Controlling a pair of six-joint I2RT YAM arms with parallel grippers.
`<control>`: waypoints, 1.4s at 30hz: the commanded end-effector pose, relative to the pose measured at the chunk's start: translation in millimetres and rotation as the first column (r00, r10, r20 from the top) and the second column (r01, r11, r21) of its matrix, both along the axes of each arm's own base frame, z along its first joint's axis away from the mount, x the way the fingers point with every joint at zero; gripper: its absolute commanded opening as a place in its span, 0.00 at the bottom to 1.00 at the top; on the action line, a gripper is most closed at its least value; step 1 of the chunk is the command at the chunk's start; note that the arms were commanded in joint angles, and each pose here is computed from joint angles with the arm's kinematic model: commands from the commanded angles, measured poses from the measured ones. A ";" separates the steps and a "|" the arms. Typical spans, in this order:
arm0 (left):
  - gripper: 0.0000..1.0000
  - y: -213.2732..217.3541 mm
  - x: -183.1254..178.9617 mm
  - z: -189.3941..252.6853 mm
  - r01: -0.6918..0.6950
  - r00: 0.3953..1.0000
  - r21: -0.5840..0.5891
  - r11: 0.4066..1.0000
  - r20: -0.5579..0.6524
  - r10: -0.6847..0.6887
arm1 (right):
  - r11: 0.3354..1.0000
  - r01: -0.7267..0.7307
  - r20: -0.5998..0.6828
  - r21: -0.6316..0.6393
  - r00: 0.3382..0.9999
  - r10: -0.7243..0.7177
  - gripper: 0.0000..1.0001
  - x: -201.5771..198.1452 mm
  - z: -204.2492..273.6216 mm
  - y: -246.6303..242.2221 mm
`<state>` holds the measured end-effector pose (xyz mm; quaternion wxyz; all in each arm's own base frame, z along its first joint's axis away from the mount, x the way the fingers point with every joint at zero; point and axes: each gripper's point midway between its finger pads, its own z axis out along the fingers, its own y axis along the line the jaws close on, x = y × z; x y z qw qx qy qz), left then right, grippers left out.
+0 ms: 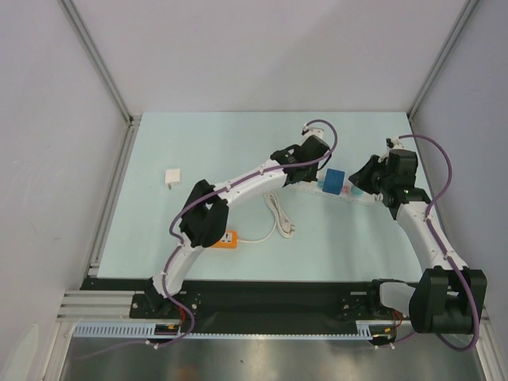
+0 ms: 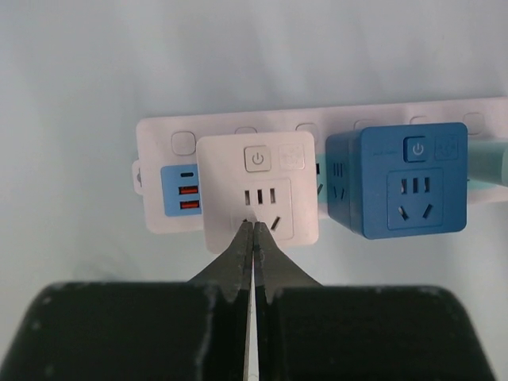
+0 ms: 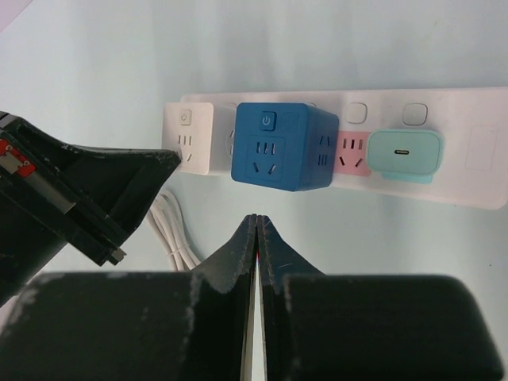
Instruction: Insert the plug
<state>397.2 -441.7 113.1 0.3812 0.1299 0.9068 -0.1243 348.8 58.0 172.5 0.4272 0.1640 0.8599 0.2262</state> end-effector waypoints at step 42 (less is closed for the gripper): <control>0.85 426.2 -7.1 38.6 -0.577 0.814 0.122 0.808 0.000 0.581 | 0.919 -0.393 -0.064 -0.006 0.918 0.392 1.00 -74.7 -16.2 126.9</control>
